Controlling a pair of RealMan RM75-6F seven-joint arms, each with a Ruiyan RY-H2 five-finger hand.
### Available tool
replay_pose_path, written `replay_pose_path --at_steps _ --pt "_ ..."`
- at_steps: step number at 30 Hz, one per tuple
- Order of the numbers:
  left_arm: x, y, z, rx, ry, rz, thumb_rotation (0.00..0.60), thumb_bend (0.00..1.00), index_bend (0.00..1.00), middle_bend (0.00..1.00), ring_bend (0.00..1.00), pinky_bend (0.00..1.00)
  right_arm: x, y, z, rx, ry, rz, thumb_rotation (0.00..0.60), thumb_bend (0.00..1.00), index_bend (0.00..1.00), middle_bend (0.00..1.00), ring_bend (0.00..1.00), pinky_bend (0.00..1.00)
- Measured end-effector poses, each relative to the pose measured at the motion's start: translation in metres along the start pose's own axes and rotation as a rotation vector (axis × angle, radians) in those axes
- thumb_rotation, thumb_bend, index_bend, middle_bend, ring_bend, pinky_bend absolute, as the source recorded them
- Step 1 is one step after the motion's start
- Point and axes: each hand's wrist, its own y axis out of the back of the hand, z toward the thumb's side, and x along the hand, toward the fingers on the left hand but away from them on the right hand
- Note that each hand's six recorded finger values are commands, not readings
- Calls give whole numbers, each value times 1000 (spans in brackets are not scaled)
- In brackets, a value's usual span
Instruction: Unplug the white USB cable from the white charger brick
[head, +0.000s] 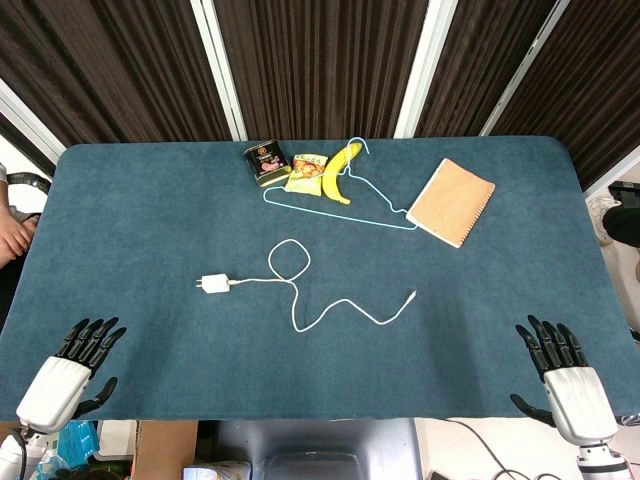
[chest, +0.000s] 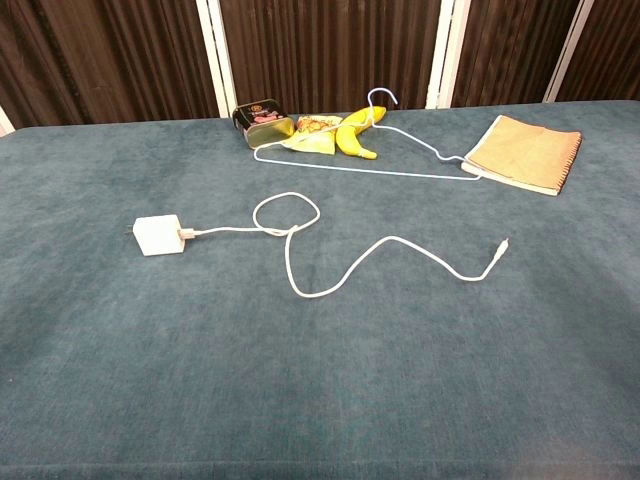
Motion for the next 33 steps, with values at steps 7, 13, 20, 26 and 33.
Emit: replay_pose_path --at_steps 7,13,20,26,33 --pt "3 -3 3 -10 -13 -4 600 428 0 0 0 107 -1 -1 0 -1 -2 2 600 266 0 0 0 0" --pt "25 3 21 -99 -60 114 600 428 0 0 511 874 -3 -2 -1 2 -8 5 600 267 0 0 0 0" --pt "88 -12 50 -251 -101 117 600 427 80 105 865 1000 -8 -7 -3 17 -26 18 600 267 0 0 0 0" --pt "143 -35 70 -275 -51 28 600 425 102 103 903 1000 -12 -12 -2 39 -36 21 600 267 0 0 0 0" --pt "197 -46 96 -188 21 8 600 419 136 123 917 1000 -14 -16 -2 53 -50 29 600 267 0 0 0 0"
